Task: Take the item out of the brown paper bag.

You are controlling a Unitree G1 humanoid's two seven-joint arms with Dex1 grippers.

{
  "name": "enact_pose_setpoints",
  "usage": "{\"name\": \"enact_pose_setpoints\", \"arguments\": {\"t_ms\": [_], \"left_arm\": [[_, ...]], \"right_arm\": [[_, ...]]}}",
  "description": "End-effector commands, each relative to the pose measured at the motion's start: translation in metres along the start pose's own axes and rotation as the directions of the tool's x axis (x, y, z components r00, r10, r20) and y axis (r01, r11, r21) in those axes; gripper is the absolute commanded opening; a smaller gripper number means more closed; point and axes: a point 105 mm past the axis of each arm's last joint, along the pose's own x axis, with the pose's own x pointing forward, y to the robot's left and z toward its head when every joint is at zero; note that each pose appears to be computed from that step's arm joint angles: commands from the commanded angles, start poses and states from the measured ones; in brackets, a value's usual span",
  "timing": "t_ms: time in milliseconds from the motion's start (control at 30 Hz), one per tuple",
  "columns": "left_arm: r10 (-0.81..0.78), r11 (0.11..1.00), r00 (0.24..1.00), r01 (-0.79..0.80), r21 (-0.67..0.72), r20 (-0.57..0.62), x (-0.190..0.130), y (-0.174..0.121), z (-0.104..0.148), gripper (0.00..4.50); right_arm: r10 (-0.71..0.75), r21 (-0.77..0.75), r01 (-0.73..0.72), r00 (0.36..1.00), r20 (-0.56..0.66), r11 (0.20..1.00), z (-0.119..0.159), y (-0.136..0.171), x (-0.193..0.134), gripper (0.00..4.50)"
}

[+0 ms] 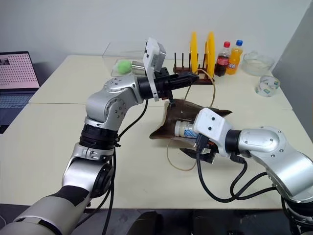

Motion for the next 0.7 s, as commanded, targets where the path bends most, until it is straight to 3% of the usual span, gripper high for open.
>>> {"name": "enact_pose_setpoints", "arguments": {"t_ms": [33,233,533,700], "left_arm": [[-0.009,0.999,0.998,0.006,0.04,0.07,-0.001,-0.005,0.019,0.0],[-0.02,0.999,0.995,0.018,0.026,0.093,0.002,-0.011,0.021,0.0],[-0.013,1.0,0.993,0.01,0.025,0.115,0.002,-0.011,0.025,0.0],[-0.013,1.0,0.992,0.01,0.021,0.124,0.001,-0.012,0.026,0.0]], "right_arm": [[-0.045,-0.026,0.045,0.999,-0.011,0.999,-0.001,-0.008,-0.008,4.45],[-0.137,0.113,0.132,0.99,0.04,0.985,0.002,-0.024,0.025,4.45],[-0.224,0.246,0.222,0.974,-0.019,0.943,-0.008,-0.048,0.042,4.45],[-0.208,0.005,0.21,0.971,-0.117,0.978,-0.017,-0.049,0.061,4.45]]}}
